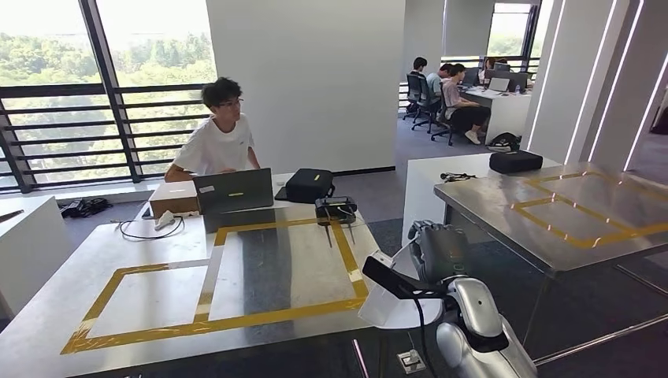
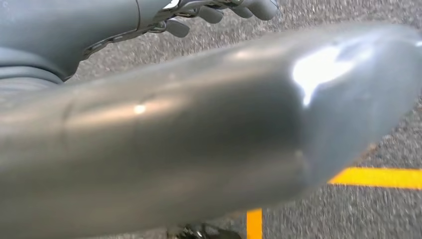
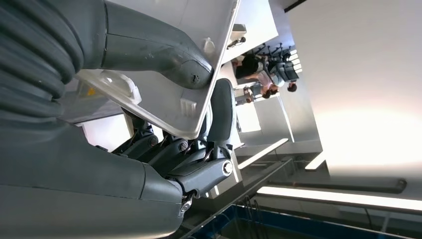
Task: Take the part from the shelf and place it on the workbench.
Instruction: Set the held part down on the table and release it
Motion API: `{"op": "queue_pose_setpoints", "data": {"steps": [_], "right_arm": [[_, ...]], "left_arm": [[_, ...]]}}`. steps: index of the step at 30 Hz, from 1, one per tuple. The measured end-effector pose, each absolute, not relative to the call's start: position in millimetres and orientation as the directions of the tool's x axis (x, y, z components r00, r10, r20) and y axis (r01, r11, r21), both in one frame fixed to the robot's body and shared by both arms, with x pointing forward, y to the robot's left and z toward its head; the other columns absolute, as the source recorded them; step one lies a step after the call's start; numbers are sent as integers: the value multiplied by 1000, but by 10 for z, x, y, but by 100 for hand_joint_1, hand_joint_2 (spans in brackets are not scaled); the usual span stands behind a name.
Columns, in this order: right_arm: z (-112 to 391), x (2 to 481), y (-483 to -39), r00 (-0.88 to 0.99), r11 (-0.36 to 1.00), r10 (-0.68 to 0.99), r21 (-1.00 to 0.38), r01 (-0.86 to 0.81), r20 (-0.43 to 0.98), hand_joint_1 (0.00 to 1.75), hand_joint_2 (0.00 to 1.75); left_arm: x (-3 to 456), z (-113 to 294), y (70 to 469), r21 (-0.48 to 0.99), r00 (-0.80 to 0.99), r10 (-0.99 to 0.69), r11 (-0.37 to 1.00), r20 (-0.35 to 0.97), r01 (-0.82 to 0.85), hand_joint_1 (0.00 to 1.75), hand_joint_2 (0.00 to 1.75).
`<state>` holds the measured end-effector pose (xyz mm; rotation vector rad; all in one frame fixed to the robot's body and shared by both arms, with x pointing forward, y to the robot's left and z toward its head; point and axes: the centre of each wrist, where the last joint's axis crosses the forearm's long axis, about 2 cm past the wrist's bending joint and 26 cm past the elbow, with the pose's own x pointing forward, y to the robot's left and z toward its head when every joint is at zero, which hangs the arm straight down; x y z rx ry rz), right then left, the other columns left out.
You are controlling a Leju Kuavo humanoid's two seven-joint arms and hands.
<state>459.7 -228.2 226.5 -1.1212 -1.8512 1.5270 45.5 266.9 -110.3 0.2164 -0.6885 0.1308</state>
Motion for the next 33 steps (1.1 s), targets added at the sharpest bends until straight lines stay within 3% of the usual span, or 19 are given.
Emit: {"op": "queue_pose_setpoints", "data": {"steps": [11,33], "right_arm": [[2262,4612,-2439,-527,36,841,-958,284,-124,140,175],[2152,4567,-2558,-527,19,841,-969,248,-119,140,175]], "left_arm": [[423,-1113,2981,209,810,9,964,586,-162,0,0],[360,-1121,3012,176,824,61,965,564,-192,0,0]]}}
